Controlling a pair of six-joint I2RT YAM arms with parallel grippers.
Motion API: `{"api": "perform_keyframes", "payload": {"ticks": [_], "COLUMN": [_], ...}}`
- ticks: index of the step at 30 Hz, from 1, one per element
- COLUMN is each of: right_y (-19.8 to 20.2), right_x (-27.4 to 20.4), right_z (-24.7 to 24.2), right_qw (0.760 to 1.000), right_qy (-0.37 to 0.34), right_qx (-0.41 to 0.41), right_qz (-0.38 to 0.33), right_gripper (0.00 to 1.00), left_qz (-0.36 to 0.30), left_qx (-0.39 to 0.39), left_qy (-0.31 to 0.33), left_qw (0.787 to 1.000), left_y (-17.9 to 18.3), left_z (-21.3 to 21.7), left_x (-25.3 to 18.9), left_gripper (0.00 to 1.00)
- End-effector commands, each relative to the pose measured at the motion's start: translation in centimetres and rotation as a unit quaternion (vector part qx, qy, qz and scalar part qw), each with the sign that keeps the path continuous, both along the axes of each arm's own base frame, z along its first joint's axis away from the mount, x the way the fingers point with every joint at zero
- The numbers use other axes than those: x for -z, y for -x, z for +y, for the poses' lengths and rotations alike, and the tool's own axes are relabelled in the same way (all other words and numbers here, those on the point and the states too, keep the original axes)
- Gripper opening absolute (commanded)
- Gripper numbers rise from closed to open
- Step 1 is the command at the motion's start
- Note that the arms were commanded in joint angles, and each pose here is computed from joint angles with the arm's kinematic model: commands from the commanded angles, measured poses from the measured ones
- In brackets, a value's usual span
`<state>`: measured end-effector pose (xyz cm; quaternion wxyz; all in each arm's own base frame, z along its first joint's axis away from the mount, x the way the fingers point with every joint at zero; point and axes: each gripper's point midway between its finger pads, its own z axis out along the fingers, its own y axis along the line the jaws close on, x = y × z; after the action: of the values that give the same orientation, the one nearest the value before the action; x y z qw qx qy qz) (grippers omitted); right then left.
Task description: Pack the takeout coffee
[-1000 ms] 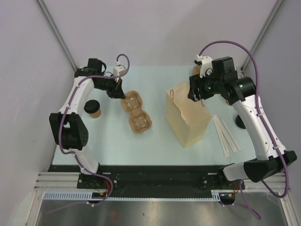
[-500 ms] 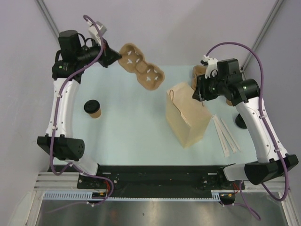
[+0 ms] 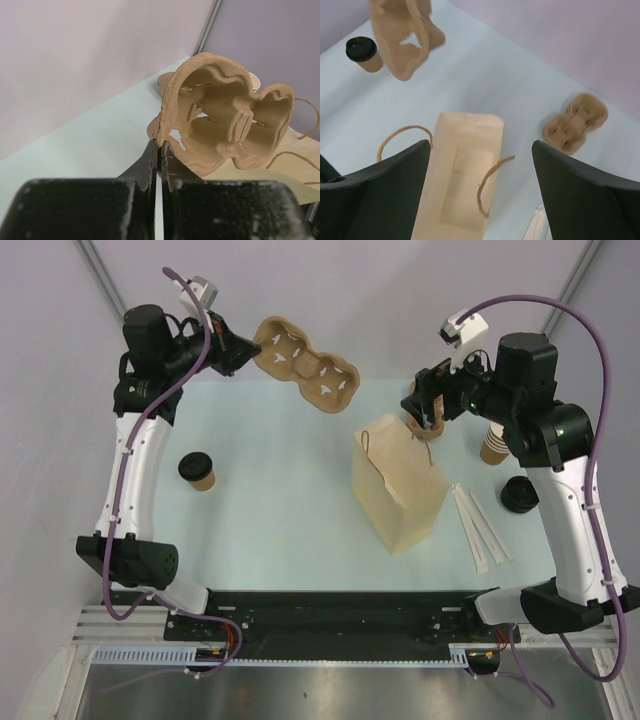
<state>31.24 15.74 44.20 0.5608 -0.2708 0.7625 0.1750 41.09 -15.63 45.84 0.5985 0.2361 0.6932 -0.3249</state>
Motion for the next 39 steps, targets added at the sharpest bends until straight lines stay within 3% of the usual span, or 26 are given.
{"api": "perform_keyframes", "payload": {"ticks": [1,8,13,26,36,39], "right_y": [-2.9,-8.0,-10.2,-5.7,-8.4,-8.1], "right_x": [-1.7,1.5,4.9,13.1,16.5,17.1], "right_z": [1.7,2.7,3.5,4.1,5.2,5.8], "right_qw": [0.995,0.983,0.977,0.905,0.898,0.892], "right_qy": [0.037,0.112,0.141,0.258,0.287,0.291], "right_qx": [-0.051,-0.108,-0.153,-0.336,-0.329,-0.342], "right_qz": [-0.081,-0.093,-0.051,0.033,0.045,0.048], "right_gripper": [0.86,0.83,0.81,0.73,0.69,0.62], "left_qz": [-0.022,0.007,0.018,0.036,0.05,0.054], "left_qx": [-0.029,-0.061,-0.088,-0.107,-0.102,-0.101], "left_qy": [0.017,0.03,0.028,0.028,0.031,0.031], "left_qw": [0.999,0.998,0.996,0.993,0.993,0.993], "left_y": [1.3,1.6,1.9,2.1,1.7,1.8], "left_z": [1.0,3.6,5.8,7.4,7.6,7.7], "left_x": [-2.0,-0.5,0.8,3.3,4.2,4.3], "left_gripper": [0.0,0.0,0.0,0.0,0.0,0.0]}}
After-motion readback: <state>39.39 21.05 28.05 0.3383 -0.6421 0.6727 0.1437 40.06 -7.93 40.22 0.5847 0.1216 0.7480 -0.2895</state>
